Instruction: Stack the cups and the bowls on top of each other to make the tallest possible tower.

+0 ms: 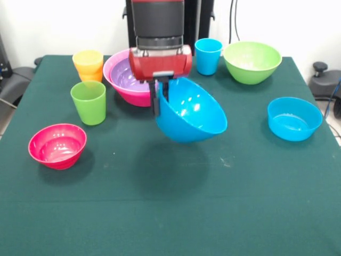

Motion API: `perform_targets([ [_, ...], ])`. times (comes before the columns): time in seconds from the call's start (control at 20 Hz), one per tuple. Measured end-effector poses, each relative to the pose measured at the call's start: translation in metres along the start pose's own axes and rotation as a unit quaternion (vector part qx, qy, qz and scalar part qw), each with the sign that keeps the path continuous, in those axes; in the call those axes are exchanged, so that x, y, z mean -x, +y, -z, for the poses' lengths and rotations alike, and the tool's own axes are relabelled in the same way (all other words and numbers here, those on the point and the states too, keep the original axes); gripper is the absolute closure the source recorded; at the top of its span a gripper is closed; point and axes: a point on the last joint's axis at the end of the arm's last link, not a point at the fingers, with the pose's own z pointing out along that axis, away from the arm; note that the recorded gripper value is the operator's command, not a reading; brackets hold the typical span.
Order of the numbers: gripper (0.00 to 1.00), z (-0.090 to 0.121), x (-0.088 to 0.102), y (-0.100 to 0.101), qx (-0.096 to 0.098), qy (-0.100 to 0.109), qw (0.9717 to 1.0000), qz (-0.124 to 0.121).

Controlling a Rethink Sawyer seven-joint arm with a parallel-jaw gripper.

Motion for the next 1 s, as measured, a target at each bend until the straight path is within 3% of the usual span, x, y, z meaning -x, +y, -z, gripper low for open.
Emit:
perform_targets([
  [0.25, 1.00, 0.018, 0.013, 0.008, 0.002, 0.005, 1.0000, 0.000],
  [0.55, 1.00, 0.025, 0.024, 0.016, 0.006, -0.001, 1.0000, 0.006],
  [0.8, 1.00, 0.027, 0.025, 0.021, 0.014, -0.004, 0.9999, 0.008],
  [1.0, 1.00, 0.031, 0.013, 0.020, 0.026, 0.002, 0.9997, 0.003],
])
